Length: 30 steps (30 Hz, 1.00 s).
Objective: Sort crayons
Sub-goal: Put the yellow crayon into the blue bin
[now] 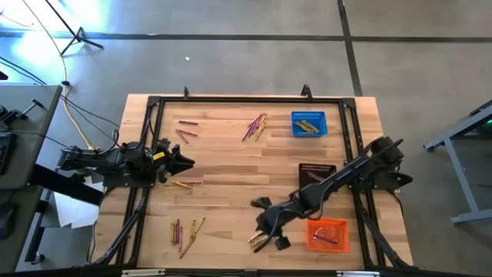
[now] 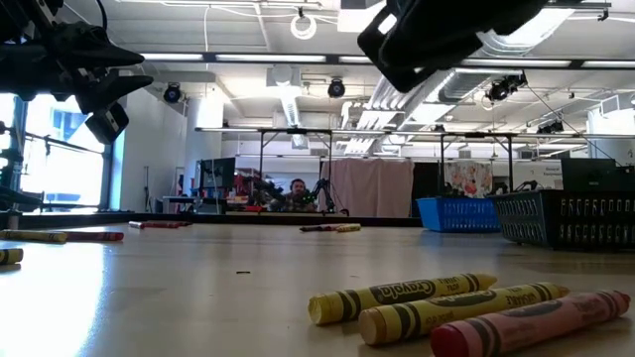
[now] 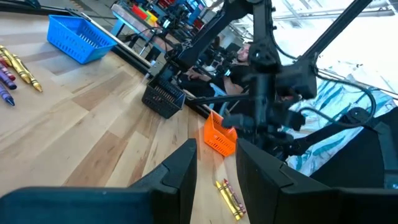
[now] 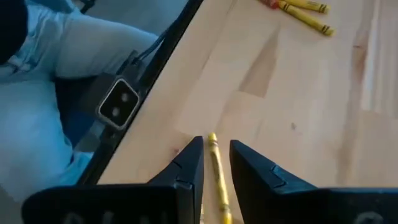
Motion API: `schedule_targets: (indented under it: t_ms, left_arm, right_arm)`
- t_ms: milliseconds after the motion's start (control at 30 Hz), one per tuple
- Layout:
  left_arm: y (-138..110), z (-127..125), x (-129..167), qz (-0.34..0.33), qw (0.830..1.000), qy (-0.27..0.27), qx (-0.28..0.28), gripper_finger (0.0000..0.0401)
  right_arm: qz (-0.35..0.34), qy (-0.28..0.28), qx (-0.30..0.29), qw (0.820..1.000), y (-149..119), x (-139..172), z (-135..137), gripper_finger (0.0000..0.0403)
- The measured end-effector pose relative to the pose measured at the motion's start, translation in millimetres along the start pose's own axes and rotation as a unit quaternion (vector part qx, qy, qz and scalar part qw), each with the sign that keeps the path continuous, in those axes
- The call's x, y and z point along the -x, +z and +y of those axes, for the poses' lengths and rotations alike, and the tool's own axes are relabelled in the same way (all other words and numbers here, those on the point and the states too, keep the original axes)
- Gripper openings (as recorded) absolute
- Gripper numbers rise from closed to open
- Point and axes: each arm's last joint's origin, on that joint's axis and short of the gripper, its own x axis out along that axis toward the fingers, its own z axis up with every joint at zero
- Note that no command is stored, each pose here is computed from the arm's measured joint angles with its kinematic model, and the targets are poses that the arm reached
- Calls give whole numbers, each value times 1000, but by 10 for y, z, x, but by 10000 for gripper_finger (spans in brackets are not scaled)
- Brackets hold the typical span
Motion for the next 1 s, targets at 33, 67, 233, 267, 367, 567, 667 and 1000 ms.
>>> schedule_targets:
  t_ms: [33, 67, 233, 267, 367, 567, 667, 1000]
  left_arm:
    - [0, 0, 0, 0, 1000, 0, 0, 99]
    - [0, 0, 0, 0, 1000, 0, 0, 99]
    - [0, 0, 0, 0, 1000, 0, 0, 99]
    - [0, 0, 0, 0, 1000, 0, 0, 99]
    - [0, 0, 0, 0, 1000, 0, 0, 99]
    - [0, 0, 0, 0, 1000, 0, 0, 99]
    - [0, 0, 0, 0, 1000, 0, 0, 99]
    - [0, -1, 0, 0, 1000, 0, 0, 99]
  right_arm:
    - [-2, -3, -9, 1000, -27, -71, 11, 62]
    - [0, -3, -16, 1000, -64, -142, 14, 62]
    - [-10, 1, -9, 1000, -161, -375, 7, 62]
    - [-9, 0, 1, 1000, -163, -387, 5, 62]
    - [8, -5, 21, 1000, -208, -409, -4, 62]
    - [58, -13, 21, 998, -319, -425, -24, 62]
    - [54, -11, 22, 998, -310, -426, -15, 62]
    - [73, -17, 24, 997, -435, -572, -44, 62]
